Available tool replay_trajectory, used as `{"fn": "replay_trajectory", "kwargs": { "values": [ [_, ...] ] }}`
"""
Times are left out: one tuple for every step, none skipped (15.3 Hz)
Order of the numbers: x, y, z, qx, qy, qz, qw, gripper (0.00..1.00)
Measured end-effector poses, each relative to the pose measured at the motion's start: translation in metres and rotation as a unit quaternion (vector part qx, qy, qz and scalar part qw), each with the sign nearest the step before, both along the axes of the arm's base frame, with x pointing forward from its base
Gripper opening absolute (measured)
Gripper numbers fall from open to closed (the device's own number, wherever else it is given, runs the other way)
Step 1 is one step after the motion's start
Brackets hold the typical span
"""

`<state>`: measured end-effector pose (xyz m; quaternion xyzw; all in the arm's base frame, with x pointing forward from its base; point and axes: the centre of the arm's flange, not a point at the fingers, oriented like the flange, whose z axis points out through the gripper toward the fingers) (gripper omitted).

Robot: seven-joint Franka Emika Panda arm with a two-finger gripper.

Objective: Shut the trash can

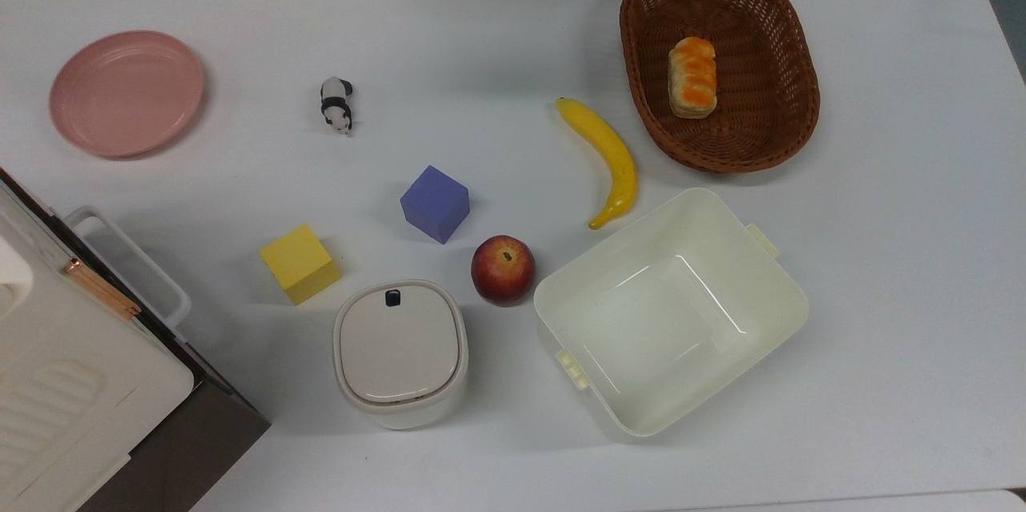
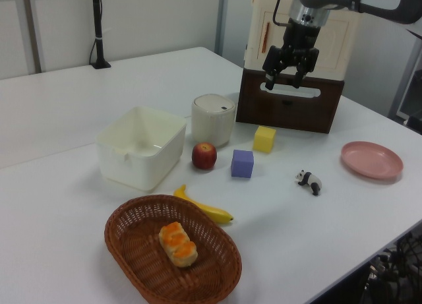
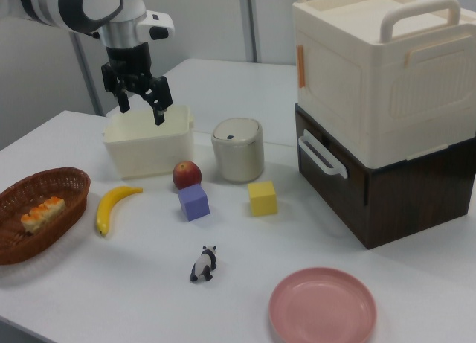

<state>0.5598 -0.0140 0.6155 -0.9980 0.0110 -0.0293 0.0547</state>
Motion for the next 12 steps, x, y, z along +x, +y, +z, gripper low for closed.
{"fn": "replay_trajectory", "kwargs": {
  "values": [
    [0.0,0.0003,0.0,0.0,0.0,-0.004,1.0,1.0],
    [0.0,0.0005,0.0,0.001,0.001,-0.011,0.9999,1.0],
    [0.0,0.0006,0.0,0.001,0.002,-0.019,0.9998,1.0],
    [0.0,0.0007,0.0,0.002,0.003,-0.023,0.9997,1.0],
    [0.0,0.0007,0.0,0.002,0.003,-0.025,0.9997,1.0],
    [0.0,0.0007,0.0,0.002,0.003,-0.026,0.9997,1.0],
    [0.0,0.0007,0.0,0.002,0.003,-0.026,0.9997,1.0],
    [0.0,0.0007,0.0,0.002,0.003,-0.026,0.9997,1.0],
    [0.0,0.0008,0.0,0.002,0.003,-0.026,0.9997,1.0],
    [0.0,0.0008,0.0,0.002,0.003,-0.025,0.9997,1.0],
    [0.0,0.0008,0.0,0.002,0.003,-0.025,0.9997,1.0],
    [0.0,0.0008,0.0,0.002,0.003,-0.025,0.9997,1.0]
  ]
}}
